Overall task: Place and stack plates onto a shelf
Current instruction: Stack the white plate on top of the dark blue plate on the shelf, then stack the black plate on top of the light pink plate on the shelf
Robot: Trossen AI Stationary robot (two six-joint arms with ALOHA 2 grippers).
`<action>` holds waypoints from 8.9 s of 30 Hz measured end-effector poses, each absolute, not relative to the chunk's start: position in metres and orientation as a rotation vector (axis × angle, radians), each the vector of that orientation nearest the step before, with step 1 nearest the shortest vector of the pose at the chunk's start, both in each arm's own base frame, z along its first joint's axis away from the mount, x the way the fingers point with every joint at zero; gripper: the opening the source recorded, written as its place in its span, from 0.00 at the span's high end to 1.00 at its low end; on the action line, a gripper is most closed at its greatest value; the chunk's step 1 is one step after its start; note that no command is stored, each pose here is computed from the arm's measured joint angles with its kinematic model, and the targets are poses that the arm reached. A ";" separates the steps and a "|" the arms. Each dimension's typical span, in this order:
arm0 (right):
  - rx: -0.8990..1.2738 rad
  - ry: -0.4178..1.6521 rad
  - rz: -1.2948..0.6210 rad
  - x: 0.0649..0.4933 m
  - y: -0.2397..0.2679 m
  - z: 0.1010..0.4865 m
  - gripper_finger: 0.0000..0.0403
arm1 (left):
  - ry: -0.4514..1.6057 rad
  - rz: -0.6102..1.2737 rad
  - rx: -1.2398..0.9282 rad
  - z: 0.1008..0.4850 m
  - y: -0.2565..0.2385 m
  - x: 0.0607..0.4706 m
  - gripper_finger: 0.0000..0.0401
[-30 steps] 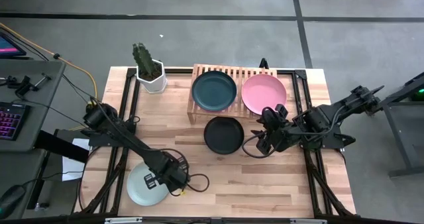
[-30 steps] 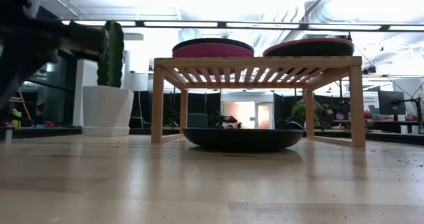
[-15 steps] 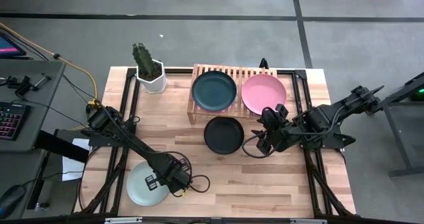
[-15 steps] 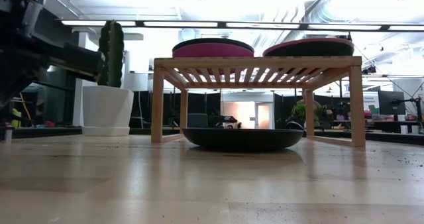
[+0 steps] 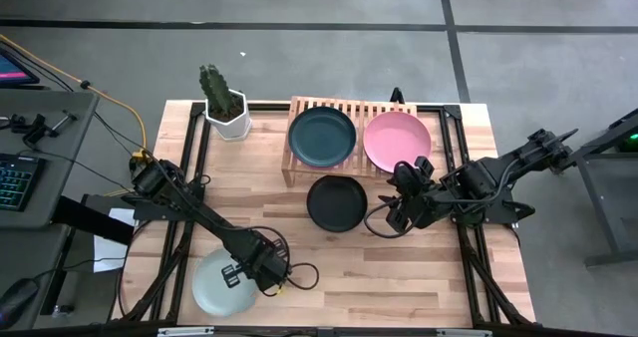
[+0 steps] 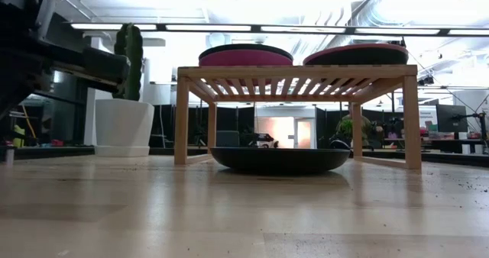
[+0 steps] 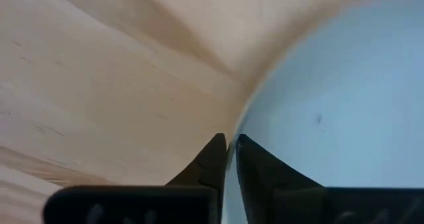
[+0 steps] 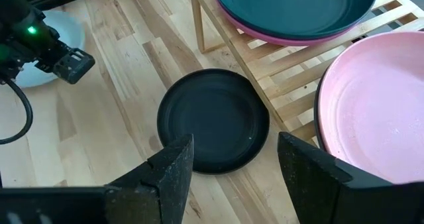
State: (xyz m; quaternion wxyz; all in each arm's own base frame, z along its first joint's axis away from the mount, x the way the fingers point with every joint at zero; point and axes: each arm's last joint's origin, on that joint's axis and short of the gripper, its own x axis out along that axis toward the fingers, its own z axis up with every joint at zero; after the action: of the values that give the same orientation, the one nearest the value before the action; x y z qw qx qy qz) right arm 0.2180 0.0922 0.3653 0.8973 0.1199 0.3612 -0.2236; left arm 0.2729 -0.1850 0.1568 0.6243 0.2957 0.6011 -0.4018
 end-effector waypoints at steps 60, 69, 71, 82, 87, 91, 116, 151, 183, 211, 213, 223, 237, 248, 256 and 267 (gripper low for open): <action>0.235 0.720 -0.510 0.217 0.091 0.366 0.50 | 0.817 0.532 -0.579 0.383 0.151 0.304 1.00; 0.250 0.720 -0.512 0.217 0.091 0.366 0.50 | 0.836 0.548 -0.522 0.381 0.160 0.301 1.00; 0.250 0.720 -0.512 0.217 0.091 0.366 0.50 | 0.841 0.548 -0.500 0.381 0.160 0.301 1.00; 0.251 0.721 -0.510 0.217 0.091 0.366 0.50 | 0.849 0.580 -0.446 0.381 0.161 0.300 0.90; 0.251 0.721 -0.510 0.217 0.091 0.366 0.50 | 0.853 0.569 -0.425 0.381 0.161 0.300 0.81; 0.266 0.718 -0.515 0.217 0.091 0.366 0.50 | 0.852 0.563 -0.413 0.382 0.161 0.299 0.74; 0.390 0.633 -0.510 0.224 0.094 0.370 0.50 | -0.084 -0.018 -0.324 0.382 -0.002 0.220 0.66; 1.372 0.596 -0.937 0.253 0.083 0.151 0.50 | -0.183 0.062 -0.385 0.365 -0.010 0.204 0.66; 1.048 0.884 -0.498 0.254 0.090 0.168 0.99 | -0.187 0.057 -0.433 0.365 -0.009 0.204 0.66; 0.607 0.197 -0.477 0.170 0.016 0.403 1.00 | -0.210 0.045 -0.438 0.368 -0.009 0.203 0.66; 0.609 0.203 -0.482 0.171 0.015 0.403 1.00 | -0.209 0.045 -0.437 0.367 -0.009 0.203 0.66; 0.691 0.255 -0.492 0.182 0.016 0.394 1.00 | -0.210 0.038 -0.513 0.367 -0.009 0.203 0.66; 0.694 0.269 -0.639 0.164 0.004 0.423 1.00 | -0.180 0.050 -0.450 0.365 -0.009 0.204 0.66; 0.688 0.512 -1.070 0.109 -0.010 0.412 1.00 | -0.106 0.067 -0.443 0.357 -0.009 0.205 0.66; 0.741 0.465 -1.065 0.097 -0.013 0.396 1.00 | -0.104 0.067 -0.442 0.357 -0.009 0.205 0.66; 0.881 0.435 -1.144 0.110 -0.020 0.360 1.00 | -0.104 0.067 -0.443 0.357 -0.009 0.205 0.66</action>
State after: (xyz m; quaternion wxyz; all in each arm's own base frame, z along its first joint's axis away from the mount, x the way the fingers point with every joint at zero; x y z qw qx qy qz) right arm 0.1100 -0.0203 0.3604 0.7290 0.3999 0.1975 -0.5193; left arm 0.2048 -0.0090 0.3571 0.9737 -0.2195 -0.0515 0.0333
